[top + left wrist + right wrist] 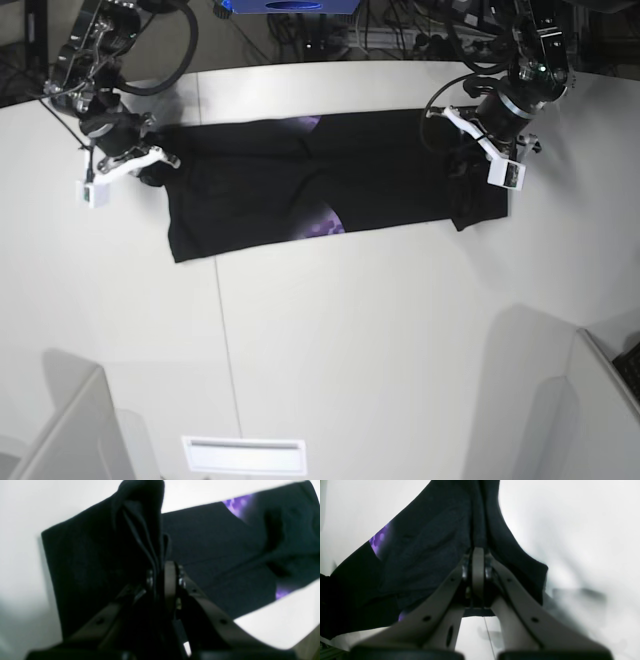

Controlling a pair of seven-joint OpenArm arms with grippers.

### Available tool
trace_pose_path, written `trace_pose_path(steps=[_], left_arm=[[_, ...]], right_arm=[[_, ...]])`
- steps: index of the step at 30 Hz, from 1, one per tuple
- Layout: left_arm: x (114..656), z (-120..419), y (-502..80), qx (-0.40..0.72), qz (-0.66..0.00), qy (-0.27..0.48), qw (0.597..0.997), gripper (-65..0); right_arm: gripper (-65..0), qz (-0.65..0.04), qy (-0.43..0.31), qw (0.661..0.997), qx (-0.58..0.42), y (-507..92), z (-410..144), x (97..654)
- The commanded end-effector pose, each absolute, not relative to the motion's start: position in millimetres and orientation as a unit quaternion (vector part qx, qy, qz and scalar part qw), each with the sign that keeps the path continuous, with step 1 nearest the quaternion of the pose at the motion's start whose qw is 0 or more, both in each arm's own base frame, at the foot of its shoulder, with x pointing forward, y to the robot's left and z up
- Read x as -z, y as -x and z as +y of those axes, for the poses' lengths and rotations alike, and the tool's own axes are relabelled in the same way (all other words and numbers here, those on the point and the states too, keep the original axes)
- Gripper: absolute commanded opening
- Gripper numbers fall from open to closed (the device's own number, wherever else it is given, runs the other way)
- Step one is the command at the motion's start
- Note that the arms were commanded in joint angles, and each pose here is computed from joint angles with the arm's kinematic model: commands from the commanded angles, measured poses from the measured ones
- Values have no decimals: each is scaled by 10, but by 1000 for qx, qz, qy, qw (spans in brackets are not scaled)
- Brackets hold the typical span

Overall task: Fold the T-shirt properly
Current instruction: 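Grasp the strip end with the left gripper and fold it toward the right gripper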

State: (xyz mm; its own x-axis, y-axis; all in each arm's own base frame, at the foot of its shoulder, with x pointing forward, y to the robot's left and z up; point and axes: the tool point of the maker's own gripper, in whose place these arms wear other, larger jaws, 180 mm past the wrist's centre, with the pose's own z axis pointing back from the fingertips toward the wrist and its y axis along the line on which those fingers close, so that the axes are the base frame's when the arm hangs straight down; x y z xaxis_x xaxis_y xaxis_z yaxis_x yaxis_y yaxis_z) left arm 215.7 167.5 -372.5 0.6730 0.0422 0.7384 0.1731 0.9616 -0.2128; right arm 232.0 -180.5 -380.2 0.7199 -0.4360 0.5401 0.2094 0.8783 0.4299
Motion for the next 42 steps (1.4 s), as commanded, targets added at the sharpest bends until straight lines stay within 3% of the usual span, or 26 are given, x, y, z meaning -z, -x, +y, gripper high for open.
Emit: trace_pose_path(steps=[1,20,42], left_arm=[[3623,1626,-2223,44,-421,140,895,-650],[3646,1055,-2266,79,-410,198,887,-650],[3644,991,-2276,68,-412,206,885,-650]], right_arm=[[-650,-349,-172,905,173,-2389,-1831,3706],[-650,-349,-172,905,173,-2389,-1833,3709],[-650,-320,-178,911,191,-2324,-1839,3934]])
